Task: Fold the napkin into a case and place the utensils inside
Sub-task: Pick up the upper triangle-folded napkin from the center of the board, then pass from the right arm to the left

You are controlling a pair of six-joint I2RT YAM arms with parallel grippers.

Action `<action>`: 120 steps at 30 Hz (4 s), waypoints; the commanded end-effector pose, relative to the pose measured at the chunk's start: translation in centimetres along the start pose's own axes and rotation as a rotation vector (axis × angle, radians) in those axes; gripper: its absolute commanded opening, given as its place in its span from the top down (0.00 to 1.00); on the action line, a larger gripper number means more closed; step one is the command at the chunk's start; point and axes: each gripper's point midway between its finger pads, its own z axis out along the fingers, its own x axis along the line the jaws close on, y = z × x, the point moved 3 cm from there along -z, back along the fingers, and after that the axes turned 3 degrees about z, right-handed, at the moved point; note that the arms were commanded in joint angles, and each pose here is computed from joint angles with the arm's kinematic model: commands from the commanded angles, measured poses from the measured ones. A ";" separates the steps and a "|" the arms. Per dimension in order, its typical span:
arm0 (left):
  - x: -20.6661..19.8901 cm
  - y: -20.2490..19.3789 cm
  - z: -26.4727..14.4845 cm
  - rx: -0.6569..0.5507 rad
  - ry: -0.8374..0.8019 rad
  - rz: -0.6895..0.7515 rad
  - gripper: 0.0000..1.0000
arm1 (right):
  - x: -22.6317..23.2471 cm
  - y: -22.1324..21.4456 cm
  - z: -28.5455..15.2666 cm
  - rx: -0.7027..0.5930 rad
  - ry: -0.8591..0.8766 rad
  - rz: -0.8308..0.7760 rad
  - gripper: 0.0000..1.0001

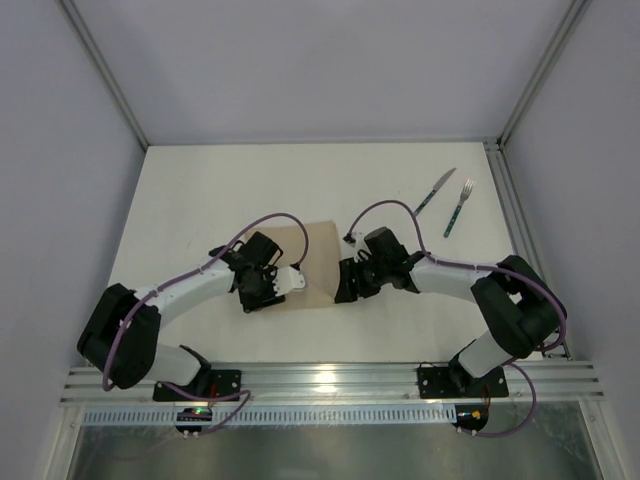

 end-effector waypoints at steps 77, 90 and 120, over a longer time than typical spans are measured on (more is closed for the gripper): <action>-0.8 4.6 3.9 -0.058 0.159 0.181 1.00 | 0.8 1.3 0.7 0.022 0.071 0.074 0.94; 0.5 7.8 0.2 -0.148 0.067 0.053 1.00 | 1.6 6.1 -8.9 -0.599 -0.096 -0.332 0.43; 0.4 8.2 -1.3 -0.158 0.000 0.046 1.00 | 6.1 0.1 1.2 -0.596 -0.241 -1.424 0.30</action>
